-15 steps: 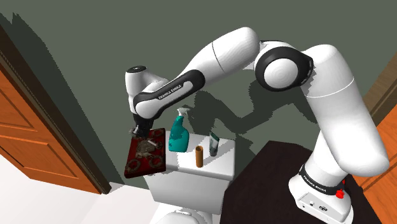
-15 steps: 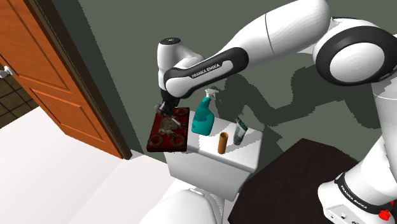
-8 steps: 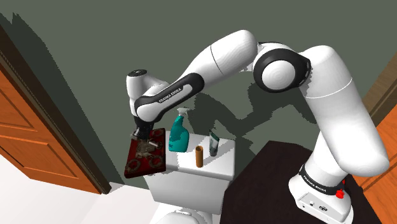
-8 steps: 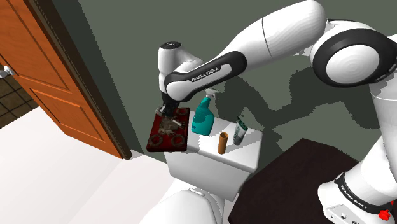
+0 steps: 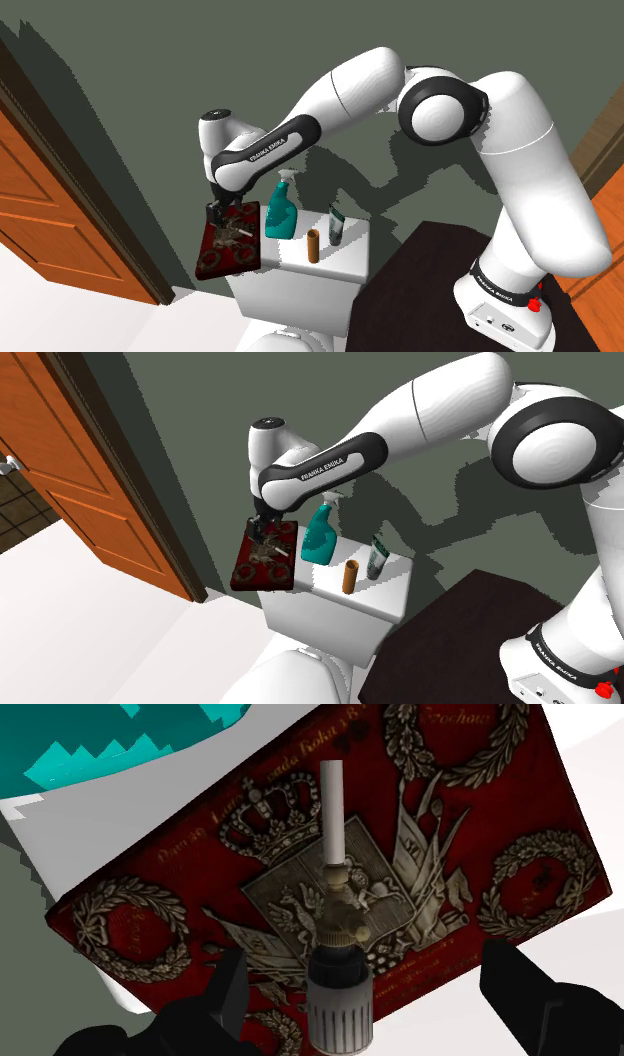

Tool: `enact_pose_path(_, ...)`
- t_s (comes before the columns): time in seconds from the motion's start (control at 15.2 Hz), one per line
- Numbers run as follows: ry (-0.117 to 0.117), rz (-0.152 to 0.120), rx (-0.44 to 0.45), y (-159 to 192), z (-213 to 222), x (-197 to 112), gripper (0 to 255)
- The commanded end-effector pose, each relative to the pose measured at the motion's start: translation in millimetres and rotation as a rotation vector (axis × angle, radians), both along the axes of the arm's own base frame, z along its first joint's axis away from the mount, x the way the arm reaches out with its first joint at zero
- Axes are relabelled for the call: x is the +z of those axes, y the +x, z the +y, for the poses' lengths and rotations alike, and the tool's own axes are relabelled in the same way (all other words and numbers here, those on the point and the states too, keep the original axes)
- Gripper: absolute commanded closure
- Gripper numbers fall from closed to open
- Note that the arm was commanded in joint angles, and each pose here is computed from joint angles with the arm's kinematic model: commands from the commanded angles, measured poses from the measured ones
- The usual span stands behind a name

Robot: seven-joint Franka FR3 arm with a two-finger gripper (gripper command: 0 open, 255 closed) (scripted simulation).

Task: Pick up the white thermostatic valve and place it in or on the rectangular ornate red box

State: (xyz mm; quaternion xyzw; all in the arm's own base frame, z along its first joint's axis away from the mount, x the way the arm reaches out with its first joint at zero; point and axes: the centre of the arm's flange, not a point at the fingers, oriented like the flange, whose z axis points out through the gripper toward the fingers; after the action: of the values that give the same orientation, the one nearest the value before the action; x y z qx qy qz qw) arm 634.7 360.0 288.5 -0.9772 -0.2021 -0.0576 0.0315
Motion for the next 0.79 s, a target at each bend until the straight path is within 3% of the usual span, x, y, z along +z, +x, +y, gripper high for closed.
enact_pose_path(0.0,0.000,0.000,0.000,-1,-1,13,0)
enact_pose_path(0.2,0.000,0.000,0.000,-5,-4,50,0)
enact_pose_path(0.73,0.000,0.000,0.000,-5,-4,50,0)
